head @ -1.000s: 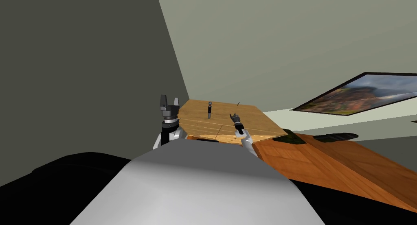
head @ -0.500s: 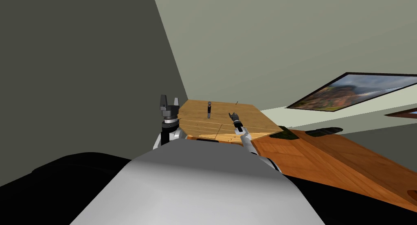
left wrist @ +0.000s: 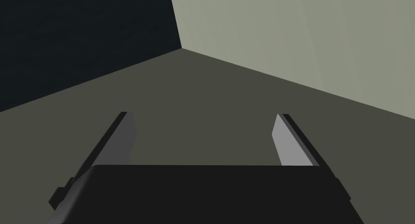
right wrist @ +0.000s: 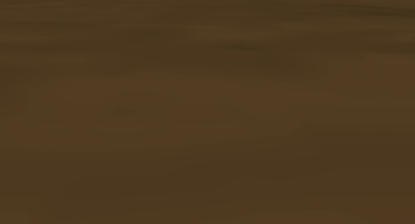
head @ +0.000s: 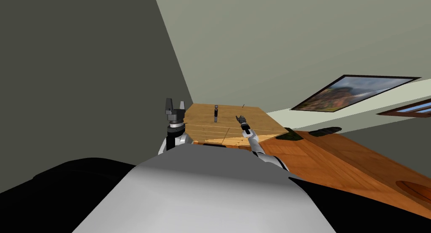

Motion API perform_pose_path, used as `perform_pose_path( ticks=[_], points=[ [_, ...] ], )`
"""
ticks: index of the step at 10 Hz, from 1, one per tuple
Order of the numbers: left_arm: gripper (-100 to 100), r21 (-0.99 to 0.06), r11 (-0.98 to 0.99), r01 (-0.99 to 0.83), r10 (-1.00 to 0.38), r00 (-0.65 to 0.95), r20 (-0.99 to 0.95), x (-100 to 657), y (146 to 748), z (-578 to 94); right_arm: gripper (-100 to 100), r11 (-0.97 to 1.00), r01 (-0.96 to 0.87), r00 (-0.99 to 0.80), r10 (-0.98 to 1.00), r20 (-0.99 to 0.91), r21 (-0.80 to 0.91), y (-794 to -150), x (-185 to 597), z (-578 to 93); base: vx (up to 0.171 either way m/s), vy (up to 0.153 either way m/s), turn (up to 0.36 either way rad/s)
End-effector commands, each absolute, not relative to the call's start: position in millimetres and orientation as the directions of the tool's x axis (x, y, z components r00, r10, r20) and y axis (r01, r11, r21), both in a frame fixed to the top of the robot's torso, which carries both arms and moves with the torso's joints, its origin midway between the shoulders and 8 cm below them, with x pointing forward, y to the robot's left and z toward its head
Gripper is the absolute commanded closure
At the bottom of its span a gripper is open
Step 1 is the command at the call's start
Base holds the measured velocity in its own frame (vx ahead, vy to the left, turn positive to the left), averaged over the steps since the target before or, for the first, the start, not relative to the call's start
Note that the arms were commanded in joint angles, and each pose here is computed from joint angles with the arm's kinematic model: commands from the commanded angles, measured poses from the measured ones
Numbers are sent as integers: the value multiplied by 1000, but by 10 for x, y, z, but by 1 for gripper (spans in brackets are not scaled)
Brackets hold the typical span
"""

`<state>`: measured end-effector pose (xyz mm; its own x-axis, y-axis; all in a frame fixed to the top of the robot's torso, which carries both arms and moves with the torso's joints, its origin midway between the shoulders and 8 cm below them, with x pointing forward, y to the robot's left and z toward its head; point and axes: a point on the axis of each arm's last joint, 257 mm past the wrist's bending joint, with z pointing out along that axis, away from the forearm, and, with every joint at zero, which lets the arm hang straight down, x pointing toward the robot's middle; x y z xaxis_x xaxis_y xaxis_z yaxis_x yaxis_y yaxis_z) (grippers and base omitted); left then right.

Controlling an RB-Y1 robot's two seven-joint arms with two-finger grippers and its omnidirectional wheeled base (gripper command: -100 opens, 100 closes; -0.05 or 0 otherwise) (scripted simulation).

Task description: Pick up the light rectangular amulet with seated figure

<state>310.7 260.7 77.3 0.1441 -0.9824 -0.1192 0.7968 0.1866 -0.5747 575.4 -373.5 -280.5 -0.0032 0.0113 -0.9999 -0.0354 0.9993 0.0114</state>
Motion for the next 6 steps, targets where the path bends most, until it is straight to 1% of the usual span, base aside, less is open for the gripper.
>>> perform_pose_path(
  ticks=[1,2,3,5,6],
  points=[
    [0,-575,187,797,-982,144,-119,3107,2607,773,-100,999,-39,-12,10,-1000,11,-3758,5803,-2827,-12,40,-71],
    [0,-575,187,797,-982,144,-119,3107,2607,773,-100,998,-57,15,-1,-1000,-2,-3741,5919,-2672,-10,39,-109],
    [0,-575,187,797,-982,144,-119,3107,2607,773,-100,998,-55,10,1,-1000,0,-3742,5937,-2687,-7,36,-79],
    [0,-575,187,797,-982,144,-119,3107,2607,773,-100,999,-46,-19,5,-1000,6,-3782,5895,-2825,-3,6,7],
    [0,-575,187,797,-982,144,-119,3107,2607,773,-100,998,-61,9,-6,-1000,-6,-3772,6029,-2653,-9,18,-135]
  ],
)
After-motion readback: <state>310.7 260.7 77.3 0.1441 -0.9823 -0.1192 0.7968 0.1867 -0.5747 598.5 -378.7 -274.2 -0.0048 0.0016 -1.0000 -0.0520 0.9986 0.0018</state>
